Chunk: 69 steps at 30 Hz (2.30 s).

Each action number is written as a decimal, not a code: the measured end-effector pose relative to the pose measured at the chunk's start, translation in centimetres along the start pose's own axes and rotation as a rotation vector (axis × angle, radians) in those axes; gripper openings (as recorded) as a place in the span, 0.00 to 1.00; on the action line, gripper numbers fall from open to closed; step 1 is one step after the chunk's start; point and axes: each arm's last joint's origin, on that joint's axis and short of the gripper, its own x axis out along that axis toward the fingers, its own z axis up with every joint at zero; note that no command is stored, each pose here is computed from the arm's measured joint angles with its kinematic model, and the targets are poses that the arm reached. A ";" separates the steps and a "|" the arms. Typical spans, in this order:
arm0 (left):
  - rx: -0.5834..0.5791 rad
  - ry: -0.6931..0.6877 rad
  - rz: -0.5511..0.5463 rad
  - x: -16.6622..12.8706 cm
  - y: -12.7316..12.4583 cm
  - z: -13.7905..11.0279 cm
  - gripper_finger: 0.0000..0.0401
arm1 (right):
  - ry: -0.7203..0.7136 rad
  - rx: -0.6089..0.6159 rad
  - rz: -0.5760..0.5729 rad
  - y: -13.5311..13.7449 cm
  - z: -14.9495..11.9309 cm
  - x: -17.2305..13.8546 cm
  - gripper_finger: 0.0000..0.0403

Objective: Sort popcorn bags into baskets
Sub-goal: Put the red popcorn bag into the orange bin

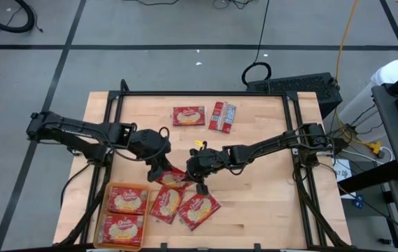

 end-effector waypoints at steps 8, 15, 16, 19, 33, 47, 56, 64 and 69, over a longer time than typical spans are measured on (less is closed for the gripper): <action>0.032 0.002 0.026 -1.6 -1.3 -1.3 0.03 | -0.032 0.010 -0.018 -0.4 0.9 -0.8 0.30; -0.041 0.044 0.061 -4.6 -2.9 -4.2 0.05 | -0.006 -0.002 -0.125 -0.5 1.8 -2.9 0.48; -0.050 0.041 0.068 -5.0 -3.2 -4.7 0.05 | 0.005 -0.010 -0.154 -0.5 1.8 -3.3 0.49; -0.093 0.042 0.096 -6.1 -3.9 -6.1 0.04 | 0.014 -0.022 -0.211 -0.3 1.4 -4.1 0.51; -0.355 0.090 0.154 -10.0 -6.0 -12.4 0.04 | 0.042 -0.033 -0.353 0.7 -5.1 -8.2 0.50; -0.538 0.074 0.357 -9.1 -7.2 -16.0 0.08 | -0.163 -0.038 -0.304 0.8 -7.6 -10.0 0.50; -0.598 0.062 0.446 -7.4 -8.3 -17.4 0.08 | -0.215 -0.069 -0.297 0.9 -7.0 -10.1 0.50; -0.571 0.053 0.531 -7.4 -7.9 -17.9 0.30 | -0.252 -0.067 -0.292 1.0 -6.7 -10.1 0.50; -0.565 0.067 0.590 -7.5 -7.6 -18.1 0.47 | -0.253 -0.050 -0.270 1.5 -6.8 -10.1 0.50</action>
